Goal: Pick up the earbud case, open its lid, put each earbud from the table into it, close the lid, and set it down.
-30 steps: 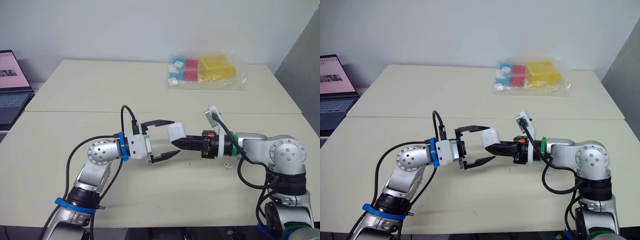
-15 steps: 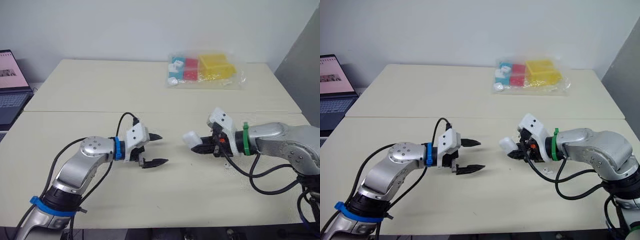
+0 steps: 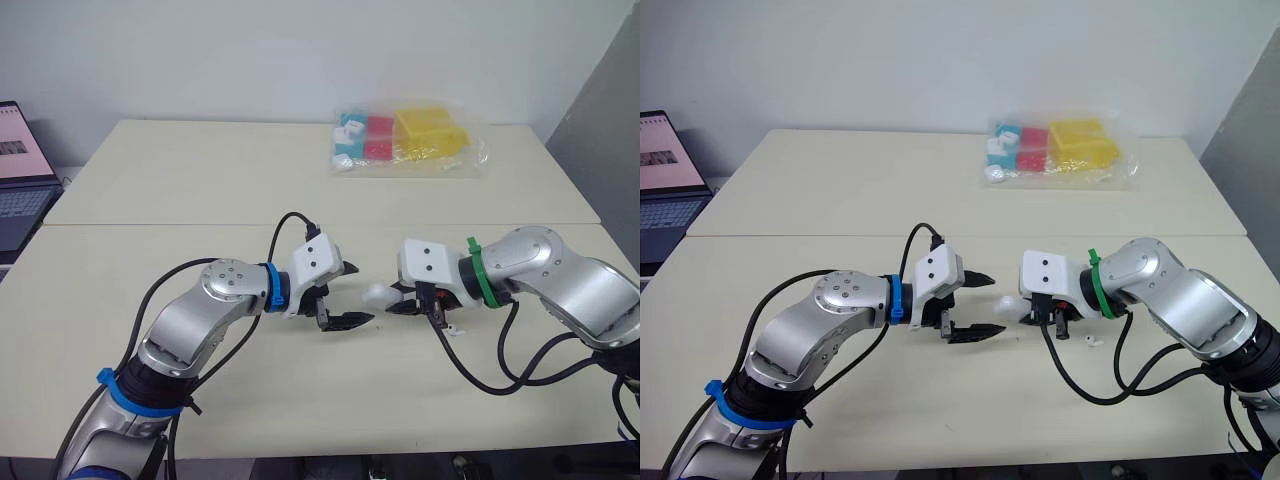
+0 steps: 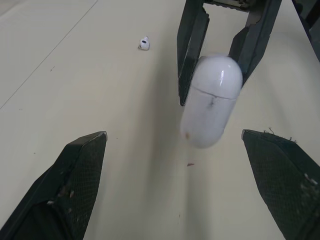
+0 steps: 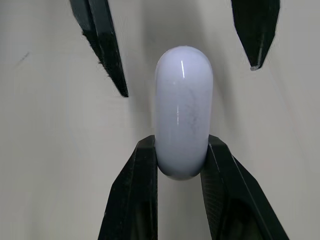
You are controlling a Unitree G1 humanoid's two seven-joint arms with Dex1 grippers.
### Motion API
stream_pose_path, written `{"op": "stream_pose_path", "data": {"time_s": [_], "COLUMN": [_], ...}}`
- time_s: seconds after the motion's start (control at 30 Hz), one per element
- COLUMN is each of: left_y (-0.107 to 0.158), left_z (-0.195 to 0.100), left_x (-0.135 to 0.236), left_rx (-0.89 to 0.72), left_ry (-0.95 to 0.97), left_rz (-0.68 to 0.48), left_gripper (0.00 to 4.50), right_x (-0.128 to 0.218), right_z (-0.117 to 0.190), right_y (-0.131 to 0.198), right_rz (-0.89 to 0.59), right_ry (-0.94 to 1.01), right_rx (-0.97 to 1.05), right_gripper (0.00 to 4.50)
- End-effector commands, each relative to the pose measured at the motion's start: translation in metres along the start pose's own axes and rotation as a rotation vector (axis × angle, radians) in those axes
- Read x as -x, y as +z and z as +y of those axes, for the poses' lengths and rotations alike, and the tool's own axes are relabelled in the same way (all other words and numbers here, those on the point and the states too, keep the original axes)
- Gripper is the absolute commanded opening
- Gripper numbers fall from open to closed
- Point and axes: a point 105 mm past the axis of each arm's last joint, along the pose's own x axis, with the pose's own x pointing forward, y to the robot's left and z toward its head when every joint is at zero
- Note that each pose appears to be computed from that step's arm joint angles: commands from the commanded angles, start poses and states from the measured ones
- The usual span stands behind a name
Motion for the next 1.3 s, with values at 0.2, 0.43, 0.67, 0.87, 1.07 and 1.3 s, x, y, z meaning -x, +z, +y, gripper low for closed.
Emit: {"op": "stream_pose_path", "data": {"time_s": [0.2,0.43,0.67,0.87,1.07,1.3], "left_y": [0.010,0.008,0.006,0.008,0.007,0.005], "left_z": [-0.007,-0.011,-0.011,-0.014,-0.017,-0.017], "left_x": [-0.001,-0.003,-0.003,-0.005,-0.006,-0.005], "left_rx": [-0.046,-0.031,-0.042,-0.041,-0.036,-0.041], "left_ry": [-0.029,-0.057,-0.061,-0.071,-0.087,-0.089], "left_rz": [-0.021,-0.024,-0.026,-0.043,-0.047,-0.037], "left_gripper": [4.50,4.50,2.97,1.13,0.81,0.81], "right_x": [0.004,0.002,0.000,-0.001,-0.003,-0.003], "right_z": [-0.003,-0.002,0.001,0.002,0.005,0.007], "right_y": [0.010,0.012,0.012,0.013,0.013,0.013], "right_rz": [-0.014,-0.023,-0.027,-0.026,-0.027,-0.025], "right_ry": [-0.017,-0.012,-0.003,0.005,0.020,0.029], "right_rx": [0.052,0.055,0.057,0.064,0.072,0.080], "right_gripper": [0.76,0.76,0.76,0.76,0.76,0.76]}}
